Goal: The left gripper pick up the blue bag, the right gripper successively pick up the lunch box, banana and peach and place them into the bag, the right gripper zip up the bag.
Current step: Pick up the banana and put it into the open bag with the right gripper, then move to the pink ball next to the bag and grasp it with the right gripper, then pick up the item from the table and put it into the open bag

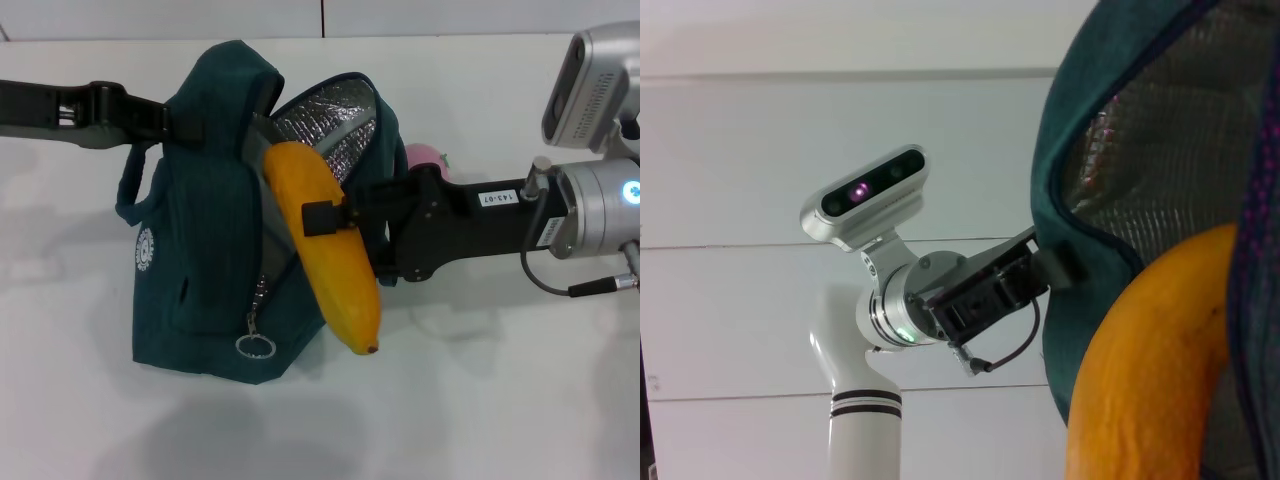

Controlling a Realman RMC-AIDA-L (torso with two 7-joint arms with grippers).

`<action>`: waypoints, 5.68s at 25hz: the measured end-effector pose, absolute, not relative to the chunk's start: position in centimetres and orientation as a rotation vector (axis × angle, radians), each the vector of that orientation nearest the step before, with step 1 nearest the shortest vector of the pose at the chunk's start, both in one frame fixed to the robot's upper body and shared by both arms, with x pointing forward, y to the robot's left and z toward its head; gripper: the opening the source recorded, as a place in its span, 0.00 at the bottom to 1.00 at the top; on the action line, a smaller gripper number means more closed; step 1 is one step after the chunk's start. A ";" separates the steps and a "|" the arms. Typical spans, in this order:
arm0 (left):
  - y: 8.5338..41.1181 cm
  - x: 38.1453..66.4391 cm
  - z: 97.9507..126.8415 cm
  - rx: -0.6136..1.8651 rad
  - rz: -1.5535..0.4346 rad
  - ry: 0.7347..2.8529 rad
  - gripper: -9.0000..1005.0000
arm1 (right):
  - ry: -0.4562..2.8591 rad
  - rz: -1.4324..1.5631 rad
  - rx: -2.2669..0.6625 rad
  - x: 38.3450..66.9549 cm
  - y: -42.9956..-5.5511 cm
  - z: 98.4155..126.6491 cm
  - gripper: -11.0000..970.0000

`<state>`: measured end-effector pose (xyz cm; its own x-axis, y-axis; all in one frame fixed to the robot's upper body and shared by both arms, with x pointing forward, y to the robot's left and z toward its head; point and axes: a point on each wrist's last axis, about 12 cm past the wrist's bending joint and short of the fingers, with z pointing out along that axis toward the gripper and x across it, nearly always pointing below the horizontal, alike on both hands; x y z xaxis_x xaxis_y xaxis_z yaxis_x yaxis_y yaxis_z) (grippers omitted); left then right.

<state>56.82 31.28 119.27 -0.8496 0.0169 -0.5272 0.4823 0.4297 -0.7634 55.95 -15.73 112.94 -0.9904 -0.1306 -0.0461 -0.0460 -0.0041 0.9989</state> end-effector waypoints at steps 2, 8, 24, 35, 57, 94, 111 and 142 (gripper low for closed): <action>31.3 56.8 119.3 0.422 -1.408 2.243 0.04 | -2.165 -2.169 0.184 55.9 -15.7 112.9 0.46; 31.2 56.9 119.3 0.425 -1.406 2.241 0.04 | -2.126 -2.147 0.180 55.4 -15.5 112.9 0.46; 31.0 56.9 119.3 0.435 -1.409 2.237 0.04 | -2.118 -2.162 0.221 55.3 -15.6 113.1 0.46; 31.2 56.8 119.1 0.428 -1.410 2.240 0.04 | -2.099 -2.229 0.203 55.4 -16.1 113.3 0.72; 31.6 56.5 118.9 0.402 -1.411 2.239 0.04 | -2.343 -2.632 0.699 57.6 -24.9 119.4 0.88; 31.5 56.5 118.9 0.395 -1.423 2.211 0.04 | -3.226 -0.823 1.516 67.1 -17.7 119.3 0.87; 31.4 56.5 118.8 0.406 -1.418 2.211 0.05 | -3.248 -0.655 1.584 67.1 -15.5 116.0 0.87; 31.6 56.4 118.7 0.402 -1.409 2.209 0.05 | -3.314 -0.792 1.638 66.7 -16.5 116.9 0.20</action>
<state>56.42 31.61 118.70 -0.8387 -0.0124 -0.5444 0.4883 0.4253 -0.7620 66.70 -16.48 116.90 -0.4644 -0.5598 -0.6863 -0.8097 0.5824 0.0728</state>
